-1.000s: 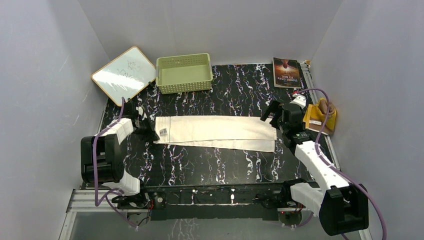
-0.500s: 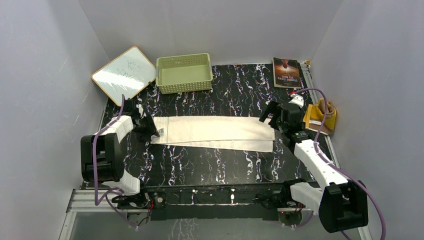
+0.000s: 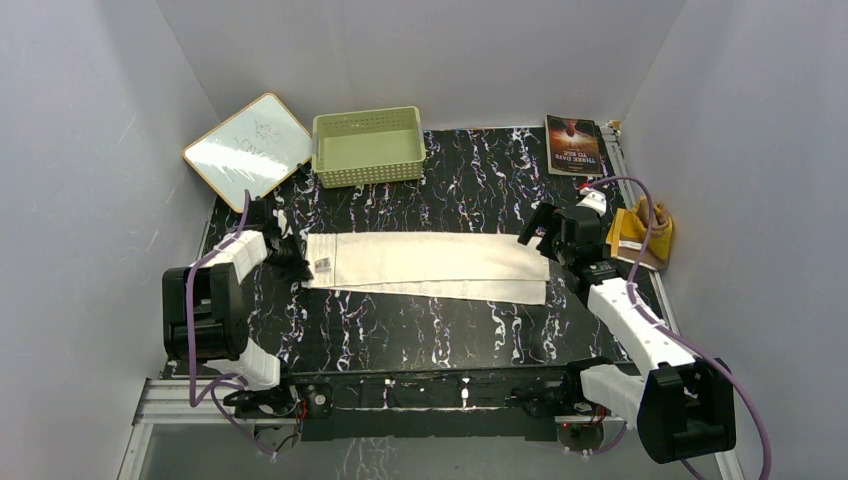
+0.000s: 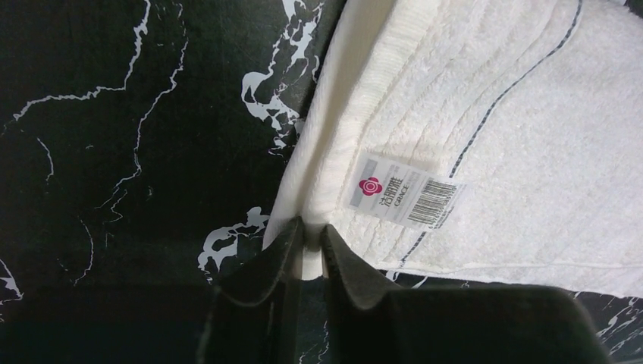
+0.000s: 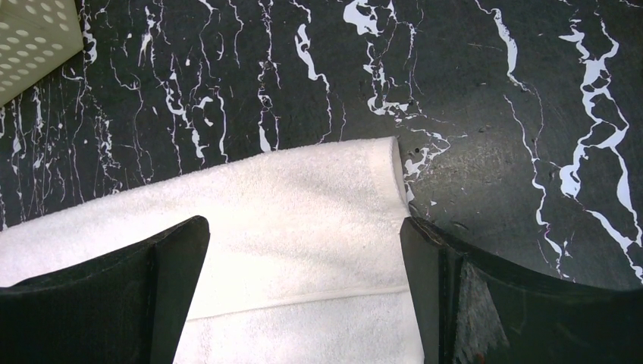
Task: Roll the towels
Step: Fold the towel at the center of the board.
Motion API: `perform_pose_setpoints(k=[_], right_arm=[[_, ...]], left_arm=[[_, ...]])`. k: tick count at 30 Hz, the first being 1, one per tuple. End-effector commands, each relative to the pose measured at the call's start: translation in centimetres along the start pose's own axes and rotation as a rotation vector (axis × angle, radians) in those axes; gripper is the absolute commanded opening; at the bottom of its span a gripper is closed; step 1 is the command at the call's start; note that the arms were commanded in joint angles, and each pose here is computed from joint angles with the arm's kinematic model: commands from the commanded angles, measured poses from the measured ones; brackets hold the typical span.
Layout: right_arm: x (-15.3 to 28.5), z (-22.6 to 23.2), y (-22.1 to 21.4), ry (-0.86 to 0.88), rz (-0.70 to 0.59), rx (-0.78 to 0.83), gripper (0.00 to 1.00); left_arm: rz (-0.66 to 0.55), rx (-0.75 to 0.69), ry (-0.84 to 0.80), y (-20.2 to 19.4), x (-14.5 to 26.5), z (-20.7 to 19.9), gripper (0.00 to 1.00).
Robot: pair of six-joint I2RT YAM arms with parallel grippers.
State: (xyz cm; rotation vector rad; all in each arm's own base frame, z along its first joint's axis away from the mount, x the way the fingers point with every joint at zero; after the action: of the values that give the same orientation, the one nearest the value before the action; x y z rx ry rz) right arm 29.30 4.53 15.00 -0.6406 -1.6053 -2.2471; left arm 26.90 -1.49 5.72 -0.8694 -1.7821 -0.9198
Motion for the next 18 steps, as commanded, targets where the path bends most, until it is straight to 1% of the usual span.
perform_pose_setpoints(k=[1, 5, 6, 9, 13, 18], right_arm=[[-0.2, 0.3, 0.9, 0.009, -0.032, -0.002, 0.98], [-0.5, -0.1, 0.7, -0.022, -0.019, -0.01, 0.98], [-0.7, -0.3, 0.4, -0.042, -0.006, -0.016, 0.98], [-1.5, -1.3, -1.3, -0.121, 0.09, -0.029, 0.95], [-2.2, -2.2, -3.3, -0.18, 0.213, -0.08, 0.86], [-2.2, -2.8, -4.4, -0.19, 0.254, -0.109, 0.73]], left_arm=[[0.019, 0.005, -0.013, -0.1, 0.4, -0.3, 0.12], [0.009, 0.006, -0.016, 0.3, 0.8, -0.5, 0.01], [0.003, 0.006, -0.016, 0.5, 0.9, -0.6, 0.0], [-0.018, 0.01, -0.009, 1.1, 1.6, -0.8, 0.0], [-0.052, 0.008, -0.005, 2.4, 2.6, -1.4, 0.0], [-0.08, 0.006, -0.006, 3.4, 3.3, -1.8, 0.0]])
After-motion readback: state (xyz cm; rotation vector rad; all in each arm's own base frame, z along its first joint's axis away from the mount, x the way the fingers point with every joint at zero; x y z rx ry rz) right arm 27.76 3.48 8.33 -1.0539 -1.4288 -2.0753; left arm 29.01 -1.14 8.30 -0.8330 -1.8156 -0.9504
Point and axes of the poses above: each gripper's point midway between its finger pads, its own x axis back along the fingers, its own z axis along the line the jaws close on, y = z × x, the point moved 4 cm from there along x, back along the fingers, and after that the axes turned 5 degrees about x, right-handed, at the moved point
